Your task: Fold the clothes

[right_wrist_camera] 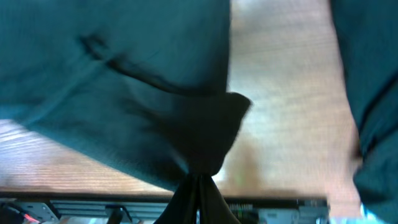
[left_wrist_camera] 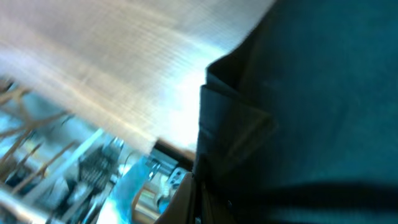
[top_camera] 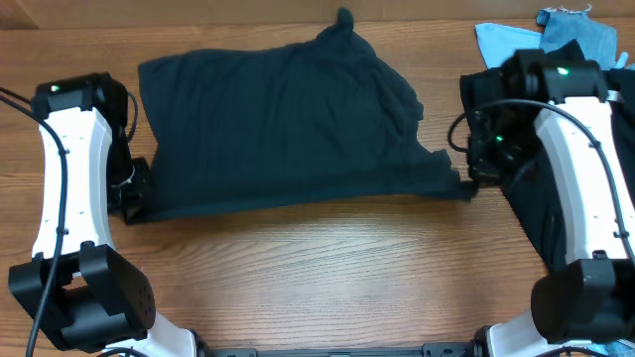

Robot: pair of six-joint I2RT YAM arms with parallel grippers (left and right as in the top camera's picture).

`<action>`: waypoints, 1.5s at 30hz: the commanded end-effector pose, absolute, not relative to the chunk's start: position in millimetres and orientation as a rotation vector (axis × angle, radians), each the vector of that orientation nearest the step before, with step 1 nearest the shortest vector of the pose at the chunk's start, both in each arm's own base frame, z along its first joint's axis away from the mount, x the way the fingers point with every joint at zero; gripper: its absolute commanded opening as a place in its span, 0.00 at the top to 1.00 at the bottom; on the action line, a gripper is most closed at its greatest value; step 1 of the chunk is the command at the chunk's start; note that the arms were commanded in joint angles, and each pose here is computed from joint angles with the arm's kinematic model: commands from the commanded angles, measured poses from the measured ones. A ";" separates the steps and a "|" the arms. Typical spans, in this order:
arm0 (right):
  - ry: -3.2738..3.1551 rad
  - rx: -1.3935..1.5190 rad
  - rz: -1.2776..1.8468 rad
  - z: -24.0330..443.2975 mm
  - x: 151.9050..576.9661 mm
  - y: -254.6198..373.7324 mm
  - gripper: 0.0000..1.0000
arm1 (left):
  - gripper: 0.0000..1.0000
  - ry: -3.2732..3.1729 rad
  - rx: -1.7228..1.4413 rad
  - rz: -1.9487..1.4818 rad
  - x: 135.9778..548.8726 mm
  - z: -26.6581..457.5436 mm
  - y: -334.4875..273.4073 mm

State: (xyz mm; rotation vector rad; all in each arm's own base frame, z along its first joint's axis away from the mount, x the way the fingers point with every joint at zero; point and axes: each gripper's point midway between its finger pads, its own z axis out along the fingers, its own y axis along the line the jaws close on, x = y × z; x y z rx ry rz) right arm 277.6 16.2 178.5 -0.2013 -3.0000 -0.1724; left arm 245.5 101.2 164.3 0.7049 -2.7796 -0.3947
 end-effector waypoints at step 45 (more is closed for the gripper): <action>-3.314 -0.127 -0.143 121.5 387.2 37.1 0.61 | 0.72 -2.996 1.079 -0.642 339.2 123.7 126.9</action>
